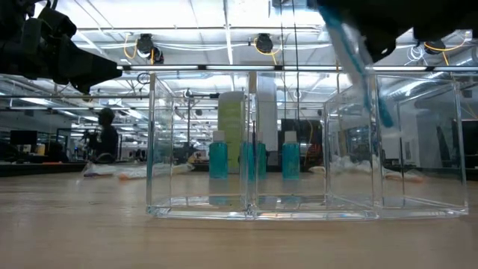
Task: Pick & Place toothbrushing station
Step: Put the blue toothbrush into the transparent organizer, then put the orange toothbrush into the transparent organizer
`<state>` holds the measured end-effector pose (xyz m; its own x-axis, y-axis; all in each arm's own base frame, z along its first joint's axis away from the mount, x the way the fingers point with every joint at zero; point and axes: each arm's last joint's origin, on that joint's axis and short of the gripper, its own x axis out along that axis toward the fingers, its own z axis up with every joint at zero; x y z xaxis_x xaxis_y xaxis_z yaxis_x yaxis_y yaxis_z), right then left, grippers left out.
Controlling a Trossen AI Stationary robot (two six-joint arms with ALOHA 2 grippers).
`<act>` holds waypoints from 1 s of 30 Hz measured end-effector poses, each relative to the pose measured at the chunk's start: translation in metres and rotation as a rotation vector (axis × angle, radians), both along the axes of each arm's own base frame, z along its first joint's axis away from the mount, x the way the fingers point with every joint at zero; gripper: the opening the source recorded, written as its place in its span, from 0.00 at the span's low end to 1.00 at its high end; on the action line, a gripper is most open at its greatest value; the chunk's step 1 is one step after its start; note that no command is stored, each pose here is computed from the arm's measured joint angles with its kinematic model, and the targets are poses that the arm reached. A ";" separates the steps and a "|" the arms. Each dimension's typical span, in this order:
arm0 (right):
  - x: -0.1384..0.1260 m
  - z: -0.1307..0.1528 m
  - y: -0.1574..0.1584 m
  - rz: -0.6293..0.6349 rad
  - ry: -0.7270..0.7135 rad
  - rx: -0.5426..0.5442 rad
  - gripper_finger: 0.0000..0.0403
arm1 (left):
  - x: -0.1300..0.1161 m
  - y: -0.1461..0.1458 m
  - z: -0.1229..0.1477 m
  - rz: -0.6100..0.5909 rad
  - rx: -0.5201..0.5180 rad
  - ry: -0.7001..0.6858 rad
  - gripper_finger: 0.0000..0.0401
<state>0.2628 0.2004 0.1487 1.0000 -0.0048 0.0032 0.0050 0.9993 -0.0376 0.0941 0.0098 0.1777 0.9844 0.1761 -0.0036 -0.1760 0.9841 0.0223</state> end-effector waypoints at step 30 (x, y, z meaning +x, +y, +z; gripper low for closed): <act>0.001 0.021 -0.010 -0.020 0.003 -0.113 0.49 | 0.000 0.000 0.000 0.000 0.000 0.000 0.41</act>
<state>0.2640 0.1902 0.1692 0.9997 -0.0244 0.0015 0.0244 0.9884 -0.1501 0.0941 0.0098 0.1777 0.9843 0.1763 -0.0036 -0.1762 0.9841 0.0223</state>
